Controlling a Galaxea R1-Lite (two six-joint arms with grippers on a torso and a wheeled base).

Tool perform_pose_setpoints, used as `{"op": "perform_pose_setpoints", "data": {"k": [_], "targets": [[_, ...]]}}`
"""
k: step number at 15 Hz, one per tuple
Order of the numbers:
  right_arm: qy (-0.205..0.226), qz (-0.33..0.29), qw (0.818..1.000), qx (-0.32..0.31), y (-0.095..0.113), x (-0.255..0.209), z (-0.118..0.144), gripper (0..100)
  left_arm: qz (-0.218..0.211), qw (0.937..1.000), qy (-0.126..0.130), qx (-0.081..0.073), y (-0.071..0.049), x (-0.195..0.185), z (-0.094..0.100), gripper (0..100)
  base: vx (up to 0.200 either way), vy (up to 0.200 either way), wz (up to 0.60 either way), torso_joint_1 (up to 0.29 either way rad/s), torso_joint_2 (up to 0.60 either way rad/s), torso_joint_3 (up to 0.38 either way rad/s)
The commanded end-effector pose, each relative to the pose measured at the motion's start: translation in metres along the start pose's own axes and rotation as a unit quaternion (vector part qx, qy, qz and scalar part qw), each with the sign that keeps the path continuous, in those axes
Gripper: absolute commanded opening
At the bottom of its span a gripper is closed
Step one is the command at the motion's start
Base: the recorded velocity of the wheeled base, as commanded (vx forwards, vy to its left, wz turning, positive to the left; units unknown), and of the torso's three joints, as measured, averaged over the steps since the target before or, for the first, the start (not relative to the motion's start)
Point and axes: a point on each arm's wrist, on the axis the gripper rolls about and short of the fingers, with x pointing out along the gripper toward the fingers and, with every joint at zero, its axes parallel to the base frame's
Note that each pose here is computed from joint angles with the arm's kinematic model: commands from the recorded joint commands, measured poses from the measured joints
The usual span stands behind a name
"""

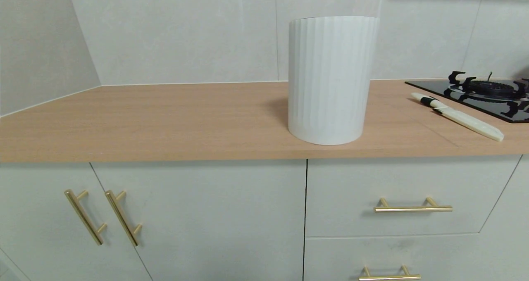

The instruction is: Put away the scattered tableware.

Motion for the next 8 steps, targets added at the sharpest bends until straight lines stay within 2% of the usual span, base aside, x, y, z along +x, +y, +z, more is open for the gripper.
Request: {"op": "perform_pose_setpoints", "data": {"k": [1,3,8], "targets": [[0.001,0.000,1.000,0.000,0.0000,0.0001,0.0001,100,0.000,1.0000,0.000,0.000,0.0000,-0.0001,0.0003,100,0.000,0.000,0.00,0.000,0.00,0.000],[0.001,0.000,1.000,0.000,0.0000,0.0001,0.0001,100,0.000,1.0000,0.000,0.002,0.0000,0.0000,-0.0001,100,0.000,0.000,0.00,0.000,0.00,0.000],[0.001,0.000,1.000,0.000,0.0000,0.0001,0.0001,100,0.000,1.0000,0.000,0.002,0.0000,0.0000,-0.0001,100,0.000,-0.200,0.00,0.004,0.00,0.001]]}}
